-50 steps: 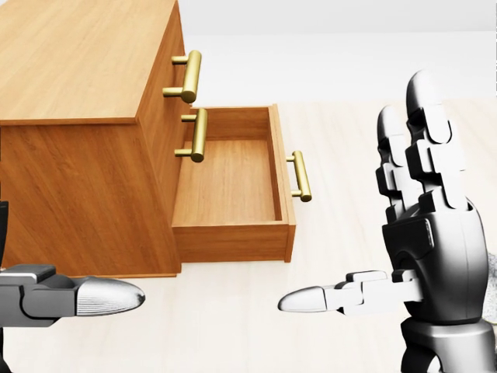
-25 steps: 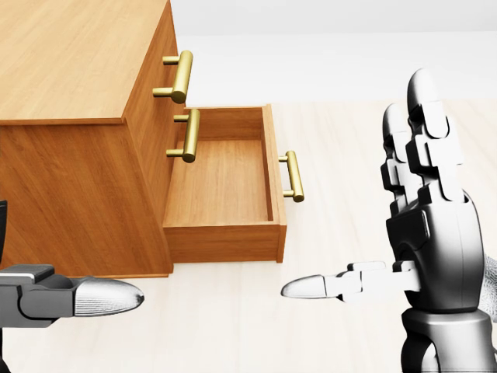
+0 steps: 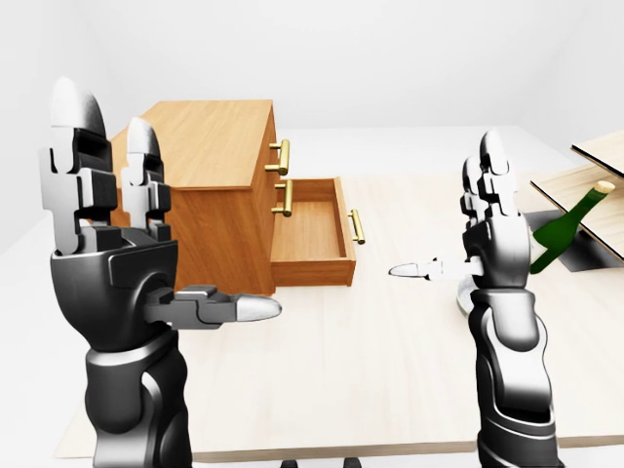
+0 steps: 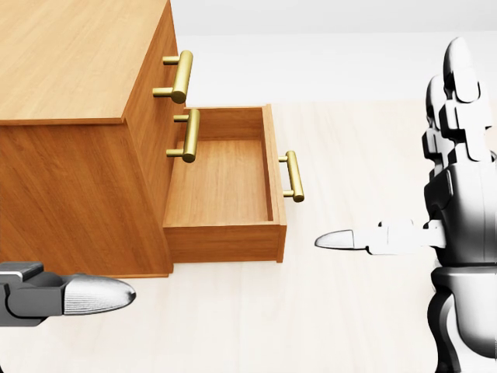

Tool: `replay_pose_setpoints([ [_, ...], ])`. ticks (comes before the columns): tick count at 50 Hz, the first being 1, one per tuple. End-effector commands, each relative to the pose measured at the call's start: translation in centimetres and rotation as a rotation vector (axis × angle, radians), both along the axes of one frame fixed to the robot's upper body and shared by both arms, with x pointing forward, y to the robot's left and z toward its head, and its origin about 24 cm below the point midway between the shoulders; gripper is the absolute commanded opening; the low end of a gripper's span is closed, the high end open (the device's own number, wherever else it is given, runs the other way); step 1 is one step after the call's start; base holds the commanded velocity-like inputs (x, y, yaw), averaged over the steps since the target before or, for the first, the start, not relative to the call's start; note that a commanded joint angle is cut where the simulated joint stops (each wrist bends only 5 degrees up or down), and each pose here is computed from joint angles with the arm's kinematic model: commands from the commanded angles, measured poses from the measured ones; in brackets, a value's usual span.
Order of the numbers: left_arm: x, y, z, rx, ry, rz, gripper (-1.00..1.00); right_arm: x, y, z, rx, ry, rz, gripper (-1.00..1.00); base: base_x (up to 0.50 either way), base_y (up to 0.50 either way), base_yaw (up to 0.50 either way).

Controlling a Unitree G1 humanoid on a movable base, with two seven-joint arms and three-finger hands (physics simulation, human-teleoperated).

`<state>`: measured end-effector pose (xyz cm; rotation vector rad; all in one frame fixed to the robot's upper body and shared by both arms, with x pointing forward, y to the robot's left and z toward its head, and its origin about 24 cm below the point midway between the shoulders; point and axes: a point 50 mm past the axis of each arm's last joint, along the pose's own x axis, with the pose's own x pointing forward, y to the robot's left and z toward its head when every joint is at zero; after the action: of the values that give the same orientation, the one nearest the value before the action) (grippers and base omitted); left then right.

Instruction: Put the bowl on top of the cabinet.

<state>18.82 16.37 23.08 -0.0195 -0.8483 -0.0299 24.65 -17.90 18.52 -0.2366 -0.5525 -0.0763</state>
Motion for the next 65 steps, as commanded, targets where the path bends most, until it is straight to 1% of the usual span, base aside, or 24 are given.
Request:
replay_pose_setpoints([
  [1, -0.1, 0.1, 0.2, -0.004, -0.015, 0.000, 1.00, 0.9, -1.4, 0.5, -0.075, 0.002, -0.068, 1.00, 0.00, 0.00, 0.00],
  [5, -0.2, 0.1, 0.3, -0.004, -0.017, 0.001, 1.00, 1.3, -1.9, 0.6, -0.139, 0.017, -0.098, 1.00, 0.00, 0.00, 0.00],
  [8, -0.2, 0.1, 0.3, -0.004, -0.019, 0.002, 1.00, 1.6, -2.2, 0.4, -0.201, 0.037, -0.142, 1.00, 0.00, 0.00, 0.00],
  [16, -0.1, 0.1, 0.2, -0.003, -0.011, 0.002, 1.00, 2.1, -3.2, 0.2, -0.217, 0.064, -0.180, 1.00, 0.00, 0.00, 0.00],
  [19, -0.1, 0.1, 0.3, -0.003, -0.015, 0.002, 1.00, 2.5, -3.7, -0.3, -0.228, 0.092, -0.201, 1.00, 0.00, 0.00, 0.00],
  [34, -0.1, 0.2, 0.2, -0.006, -0.014, 0.002, 1.00, 2.9, -4.7, -1.2, -0.306, 0.156, -0.256, 1.00, 0.00, 0.00, 0.00],
  [44, 0.0, 0.2, 0.2, -0.008, -0.012, 0.002, 1.00, 3.5, -6.2, -3.0, -0.347, 0.254, -0.309, 1.00, 0.00, 0.00, 0.00],
  [48, 0.0, 0.1, 0.1, -0.006, -0.006, 0.000, 1.00, 3.5, -6.7, -3.0, -0.364, 0.267, -0.322, 1.00, 0.00, 0.00, 0.00],
  [55, 0.1, 0.1, -0.1, -0.004, 0.006, 0.001, 1.00, 4.0, -7.4, -4.5, -0.391, 0.338, -0.361, 1.00, 0.00, 0.00, 0.00],
  [65, 0.1, 0.0, -0.2, -0.001, 0.010, 0.000, 1.00, 3.9, -7.6, -4.7, -0.426, 0.357, -0.372, 1.00, 0.00, 0.00, 0.00],
])
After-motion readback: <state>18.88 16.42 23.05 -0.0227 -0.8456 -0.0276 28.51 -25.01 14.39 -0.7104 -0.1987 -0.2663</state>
